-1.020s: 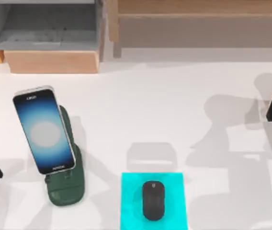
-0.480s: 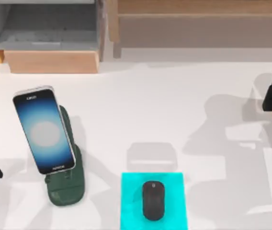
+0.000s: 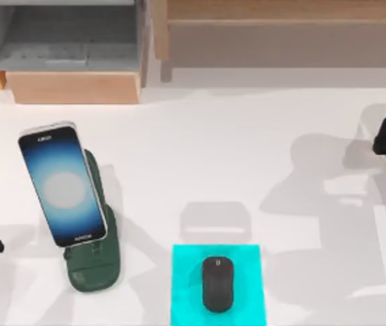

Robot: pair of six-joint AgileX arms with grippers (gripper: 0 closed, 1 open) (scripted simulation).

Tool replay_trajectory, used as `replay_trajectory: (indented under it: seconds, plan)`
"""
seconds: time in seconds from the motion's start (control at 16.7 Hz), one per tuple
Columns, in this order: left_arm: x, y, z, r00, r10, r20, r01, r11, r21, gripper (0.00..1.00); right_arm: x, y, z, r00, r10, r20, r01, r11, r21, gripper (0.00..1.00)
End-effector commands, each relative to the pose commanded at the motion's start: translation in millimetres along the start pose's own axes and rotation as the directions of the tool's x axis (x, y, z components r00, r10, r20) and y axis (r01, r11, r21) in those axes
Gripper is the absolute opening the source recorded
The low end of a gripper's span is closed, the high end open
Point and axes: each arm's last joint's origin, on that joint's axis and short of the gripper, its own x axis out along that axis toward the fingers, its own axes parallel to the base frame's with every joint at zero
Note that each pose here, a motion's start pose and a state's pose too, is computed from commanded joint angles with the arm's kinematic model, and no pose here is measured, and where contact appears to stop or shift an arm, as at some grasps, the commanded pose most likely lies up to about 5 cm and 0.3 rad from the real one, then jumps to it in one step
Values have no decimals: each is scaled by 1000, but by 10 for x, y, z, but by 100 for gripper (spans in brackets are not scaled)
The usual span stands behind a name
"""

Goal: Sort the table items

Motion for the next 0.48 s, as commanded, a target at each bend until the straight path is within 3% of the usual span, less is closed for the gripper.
replay_trajectory:
  seconds: [0.48]
  plan:
    - [0, 0, 0, 1000, 0, 0, 0, 1000, 0, 100, 0, 0, 0, 1000, 0, 0, 0, 1000, 0, 17]
